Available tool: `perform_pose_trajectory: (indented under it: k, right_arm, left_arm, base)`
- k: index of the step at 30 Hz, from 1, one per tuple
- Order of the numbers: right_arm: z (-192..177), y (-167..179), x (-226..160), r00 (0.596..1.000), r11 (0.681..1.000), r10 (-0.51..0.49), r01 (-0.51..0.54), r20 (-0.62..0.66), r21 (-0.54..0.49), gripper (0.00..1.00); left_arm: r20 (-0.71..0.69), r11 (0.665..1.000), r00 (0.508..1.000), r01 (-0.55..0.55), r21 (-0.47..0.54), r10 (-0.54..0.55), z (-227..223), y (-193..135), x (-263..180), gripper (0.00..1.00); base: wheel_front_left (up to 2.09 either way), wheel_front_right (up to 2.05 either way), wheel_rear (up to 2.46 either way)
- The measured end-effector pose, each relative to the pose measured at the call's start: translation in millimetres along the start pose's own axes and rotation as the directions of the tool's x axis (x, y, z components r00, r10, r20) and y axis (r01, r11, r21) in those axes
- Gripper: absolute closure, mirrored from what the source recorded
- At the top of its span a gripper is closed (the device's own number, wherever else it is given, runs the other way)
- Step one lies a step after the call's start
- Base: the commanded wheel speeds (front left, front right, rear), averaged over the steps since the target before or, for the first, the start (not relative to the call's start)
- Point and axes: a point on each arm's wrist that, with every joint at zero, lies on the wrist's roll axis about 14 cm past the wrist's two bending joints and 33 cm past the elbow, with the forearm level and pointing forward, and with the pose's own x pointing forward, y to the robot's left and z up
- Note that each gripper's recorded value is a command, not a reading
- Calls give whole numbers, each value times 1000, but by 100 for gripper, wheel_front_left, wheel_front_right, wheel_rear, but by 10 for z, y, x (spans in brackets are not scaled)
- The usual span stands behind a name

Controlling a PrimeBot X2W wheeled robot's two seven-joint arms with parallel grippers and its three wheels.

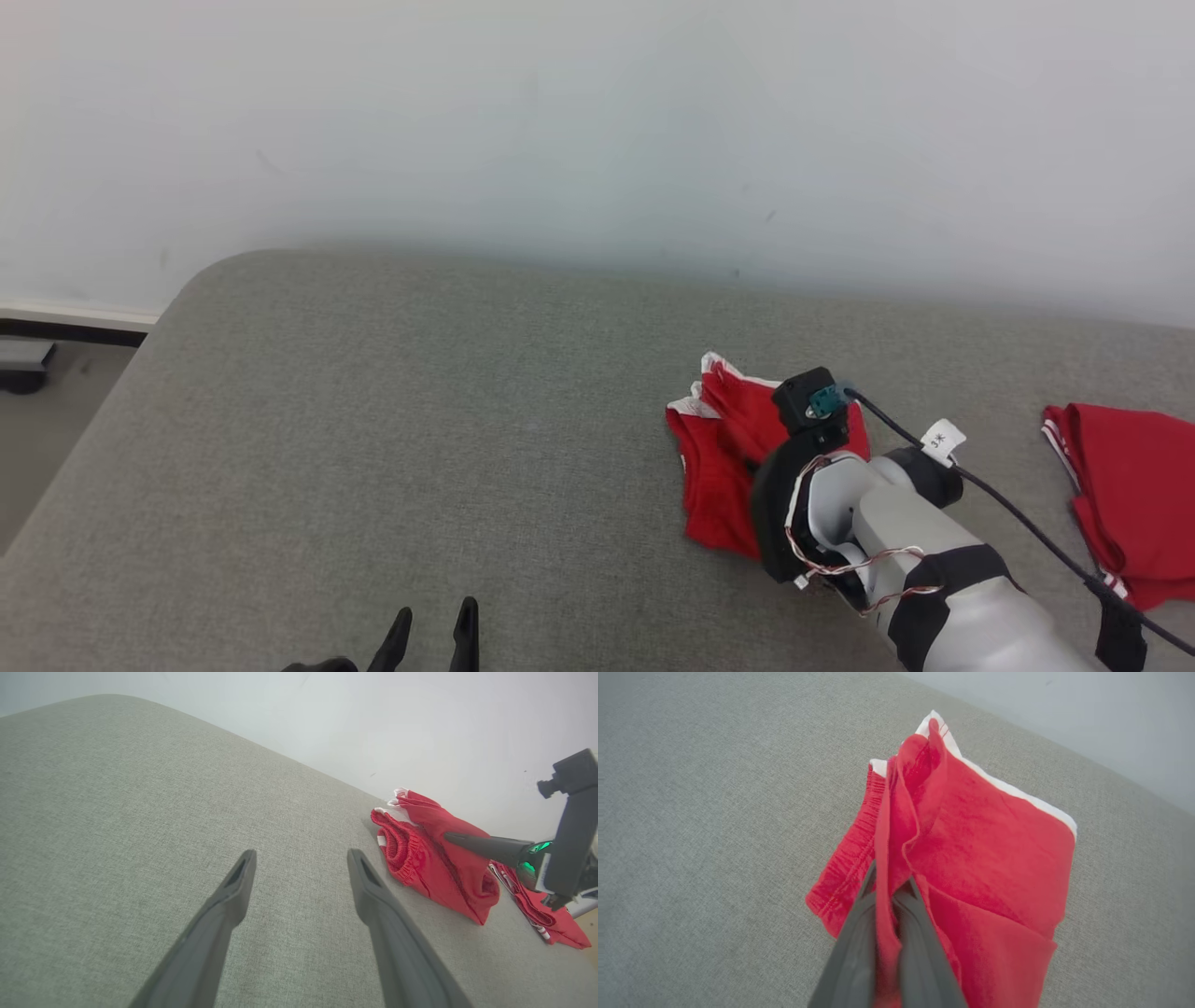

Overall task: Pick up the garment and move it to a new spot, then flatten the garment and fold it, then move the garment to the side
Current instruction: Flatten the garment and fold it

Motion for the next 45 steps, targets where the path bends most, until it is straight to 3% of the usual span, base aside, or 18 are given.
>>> perform_pose_trajectory:
  k: [7,8,9,14,19,22,23,25,26,27,30,36,45]
  right_arm:
    - [-48,289,98,998,998,65,-65,-24,16,100]
    - [6,302,101,998,997,70,-70,4,26,95]
    - [69,318,101,997,996,77,-78,30,49,0]
    - [368,304,40,987,994,86,-95,135,59,0]
    - [393,-246,-123,986,997,-22,10,167,71,0]
    - [170,-517,-183,989,995,-87,80,119,63,0]
    - [57,-550,-180,991,993,-97,90,95,71,11]
    - [-151,-580,-159,993,992,-108,103,54,77,71]
    - [-220,-583,-142,993,992,-111,108,39,63,97]
    - [-264,-557,-118,994,992,-106,104,27,64,100]
    - [-299,-437,-55,996,995,-83,81,25,61,100]
    - [-286,167,129,999,999,43,-43,9,0,100]
    - [-494,822,160,981,979,176,-183,-83,-89,100]
  left_arm:
    - [6,1000,1000,-30,-6,30,5,85,-51,0]
    - [7,999,999,-33,-7,33,7,92,-55,0]
    - [9,999,999,-35,-8,35,11,97,-58,0]
    - [24,999,999,-40,-11,40,47,107,-50,0]
    - [29,999,999,-30,-15,31,52,73,-16,0]
    - [19,1000,1000,-5,-21,5,20,-7,11,0]
    - [15,1000,1000,-1,-24,1,8,-29,19,0]
    - [9,1000,1000,5,-28,-5,-9,-56,40,0]
    - [6,1000,1000,7,-28,-7,-19,-62,51,0]
    - [1,999,1000,12,-30,-12,-35,-70,56,0]
    - [-9,1000,1000,8,-30,-8,-66,-56,62,0]
    - [-10,999,1000,-21,-31,21,-71,40,59,0]
    - [1,999,999,-35,-37,35,-55,89,10,0]
  base:
    - [0,0,0]
    - [0,0,0]
    - [0,0,0]
    - [0,0,0]
    - [0,0,0]
    - [0,0,0]
    - [0,0,0]
    - [0,0,0]
    - [0,0,0]
    - [0,0,0]
    - [0,0,0]
    - [0,0,0]
    - [0,0,0]
